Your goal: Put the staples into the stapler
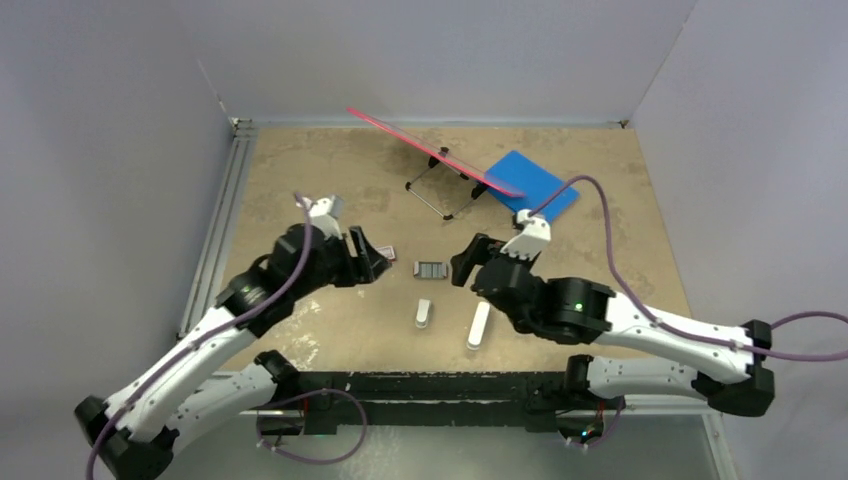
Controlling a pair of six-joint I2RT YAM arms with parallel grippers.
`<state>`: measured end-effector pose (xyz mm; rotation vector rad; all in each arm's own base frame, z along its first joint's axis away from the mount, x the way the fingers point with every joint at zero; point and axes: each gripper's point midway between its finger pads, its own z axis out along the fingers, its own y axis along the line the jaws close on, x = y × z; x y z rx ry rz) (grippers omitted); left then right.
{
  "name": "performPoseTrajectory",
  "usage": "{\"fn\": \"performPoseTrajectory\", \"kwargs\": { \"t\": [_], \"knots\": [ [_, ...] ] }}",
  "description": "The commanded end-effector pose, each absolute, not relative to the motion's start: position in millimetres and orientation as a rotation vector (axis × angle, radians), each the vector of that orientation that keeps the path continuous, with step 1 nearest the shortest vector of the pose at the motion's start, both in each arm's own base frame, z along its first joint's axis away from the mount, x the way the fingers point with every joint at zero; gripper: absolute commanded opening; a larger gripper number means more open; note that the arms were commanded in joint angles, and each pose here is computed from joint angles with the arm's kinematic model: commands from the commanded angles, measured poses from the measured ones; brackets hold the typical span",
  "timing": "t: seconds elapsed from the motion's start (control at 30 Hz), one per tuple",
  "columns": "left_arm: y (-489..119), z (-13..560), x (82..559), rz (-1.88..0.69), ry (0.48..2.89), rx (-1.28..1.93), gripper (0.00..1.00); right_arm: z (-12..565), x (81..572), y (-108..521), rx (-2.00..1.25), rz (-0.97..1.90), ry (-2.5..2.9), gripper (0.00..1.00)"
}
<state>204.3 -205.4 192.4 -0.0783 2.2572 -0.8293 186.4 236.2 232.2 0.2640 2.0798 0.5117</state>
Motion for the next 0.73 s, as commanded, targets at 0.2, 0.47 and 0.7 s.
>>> {"fn": "performPoseTrajectory", "kwargs": {
  "t": [0.2,0.47,0.7],
  "knots": [
    [-131.9,330.7,170.8,-0.644,1.937,0.129,0.70,344.8,197.3,145.7,0.311,0.365,1.813,0.95],
    [-90.9,366.6,155.7,-0.531,1.843,0.097,0.74,385.2,188.4,123.9,0.332,0.476,1.754,0.97],
    [-86.6,373.2,152.5,-0.539,1.809,0.087,0.76,387.1,182.8,113.4,0.361,0.546,1.731,0.99]
  ]
}}
